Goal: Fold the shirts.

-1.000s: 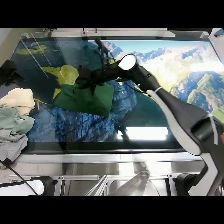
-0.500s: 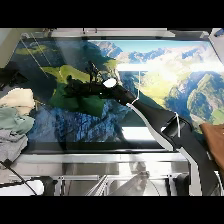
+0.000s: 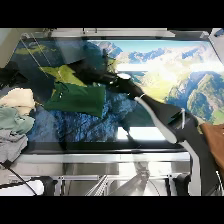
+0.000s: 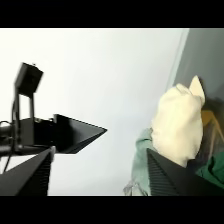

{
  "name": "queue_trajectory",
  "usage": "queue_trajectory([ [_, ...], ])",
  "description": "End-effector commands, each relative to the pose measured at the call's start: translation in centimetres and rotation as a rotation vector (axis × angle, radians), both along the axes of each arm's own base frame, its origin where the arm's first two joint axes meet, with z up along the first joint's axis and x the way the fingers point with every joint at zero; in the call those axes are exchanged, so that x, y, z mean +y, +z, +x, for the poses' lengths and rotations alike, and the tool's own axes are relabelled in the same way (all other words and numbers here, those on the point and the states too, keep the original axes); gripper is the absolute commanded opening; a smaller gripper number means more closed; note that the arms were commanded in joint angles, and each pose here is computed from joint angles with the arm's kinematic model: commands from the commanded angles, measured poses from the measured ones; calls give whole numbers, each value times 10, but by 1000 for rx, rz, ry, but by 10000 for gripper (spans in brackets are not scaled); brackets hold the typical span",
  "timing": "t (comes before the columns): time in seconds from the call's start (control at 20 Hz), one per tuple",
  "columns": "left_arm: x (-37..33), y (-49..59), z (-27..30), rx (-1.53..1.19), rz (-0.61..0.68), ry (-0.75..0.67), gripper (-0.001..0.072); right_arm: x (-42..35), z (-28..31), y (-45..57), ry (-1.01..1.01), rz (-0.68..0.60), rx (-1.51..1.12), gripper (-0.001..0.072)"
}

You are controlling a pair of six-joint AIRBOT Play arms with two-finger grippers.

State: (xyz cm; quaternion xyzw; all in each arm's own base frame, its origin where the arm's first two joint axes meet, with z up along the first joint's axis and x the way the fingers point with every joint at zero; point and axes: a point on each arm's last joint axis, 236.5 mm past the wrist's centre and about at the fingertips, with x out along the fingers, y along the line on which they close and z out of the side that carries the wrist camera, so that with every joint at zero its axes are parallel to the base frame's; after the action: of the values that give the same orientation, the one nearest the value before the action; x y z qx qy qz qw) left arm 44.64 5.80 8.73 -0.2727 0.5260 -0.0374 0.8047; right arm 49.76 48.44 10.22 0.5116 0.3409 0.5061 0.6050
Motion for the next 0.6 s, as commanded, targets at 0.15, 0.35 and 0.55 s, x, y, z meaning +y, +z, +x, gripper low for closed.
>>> queue_trajectory([
  [0.15,-10,4,-5,1,40,-39,20,-149,-67,-85,422,-644,159,583],
  [0.35,-25,-1,-10,30,58,-93,20,-217,-77,-97,243,-814,210,652],
  [0.55,-26,0,-8,23,58,-91,20,-219,-105,-118,77,-547,376,720],
])
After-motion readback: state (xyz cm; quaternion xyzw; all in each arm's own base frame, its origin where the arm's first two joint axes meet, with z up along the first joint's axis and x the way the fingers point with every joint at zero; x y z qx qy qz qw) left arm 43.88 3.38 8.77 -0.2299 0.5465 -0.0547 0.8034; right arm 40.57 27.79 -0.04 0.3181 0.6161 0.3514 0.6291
